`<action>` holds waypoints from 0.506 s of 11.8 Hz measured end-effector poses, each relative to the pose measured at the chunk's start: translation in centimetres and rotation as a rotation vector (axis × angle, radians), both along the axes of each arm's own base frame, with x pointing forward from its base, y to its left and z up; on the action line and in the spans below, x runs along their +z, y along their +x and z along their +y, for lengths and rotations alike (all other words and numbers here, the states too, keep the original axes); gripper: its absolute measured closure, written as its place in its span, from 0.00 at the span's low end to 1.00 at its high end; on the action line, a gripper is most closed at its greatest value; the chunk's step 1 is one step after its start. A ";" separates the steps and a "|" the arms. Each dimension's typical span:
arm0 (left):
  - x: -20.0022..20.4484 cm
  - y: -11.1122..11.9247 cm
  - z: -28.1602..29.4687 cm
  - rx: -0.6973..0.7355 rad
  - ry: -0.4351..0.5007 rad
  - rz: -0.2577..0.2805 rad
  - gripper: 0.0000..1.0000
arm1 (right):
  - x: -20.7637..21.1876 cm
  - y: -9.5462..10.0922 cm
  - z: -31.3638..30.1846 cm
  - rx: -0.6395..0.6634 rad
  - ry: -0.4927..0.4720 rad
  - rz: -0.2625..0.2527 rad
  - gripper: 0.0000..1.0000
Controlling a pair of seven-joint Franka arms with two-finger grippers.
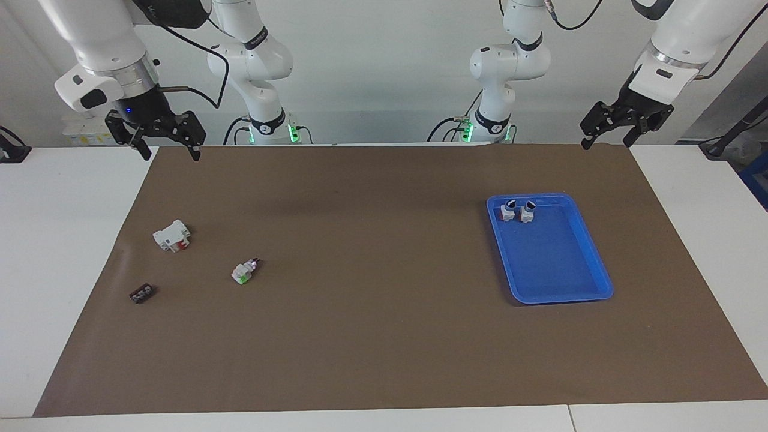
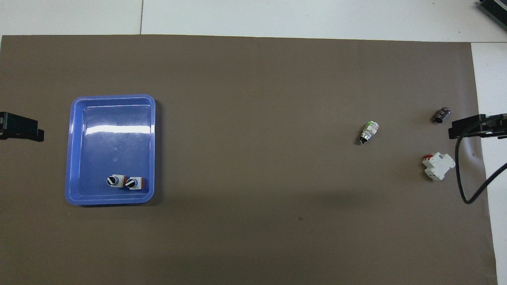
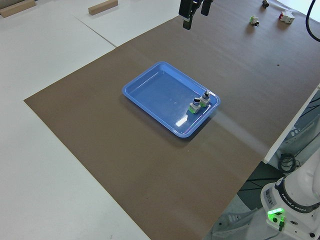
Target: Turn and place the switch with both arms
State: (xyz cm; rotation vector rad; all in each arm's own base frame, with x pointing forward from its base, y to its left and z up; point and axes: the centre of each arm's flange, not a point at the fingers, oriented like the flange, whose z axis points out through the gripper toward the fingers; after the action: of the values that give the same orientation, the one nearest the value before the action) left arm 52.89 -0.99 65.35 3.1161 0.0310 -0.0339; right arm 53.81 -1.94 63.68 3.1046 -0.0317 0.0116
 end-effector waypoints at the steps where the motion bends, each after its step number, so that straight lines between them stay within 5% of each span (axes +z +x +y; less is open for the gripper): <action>1: 0.0 0.0 0.0 0.000 0.000 0.000 0.00 | 0.0 0.0 0.0 -0.012 0.000 -0.001 0.00; 6: 0.0 0.0 0.0 0.000 0.000 0.000 0.00 | 0.2 0.0 1.0 -0.070 0.001 -0.007 0.00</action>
State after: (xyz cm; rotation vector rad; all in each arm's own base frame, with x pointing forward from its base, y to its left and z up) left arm 52.89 -1.00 65.35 3.1161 0.0310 -0.0339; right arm 53.82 -0.92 63.85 3.1028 -0.1411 0.0199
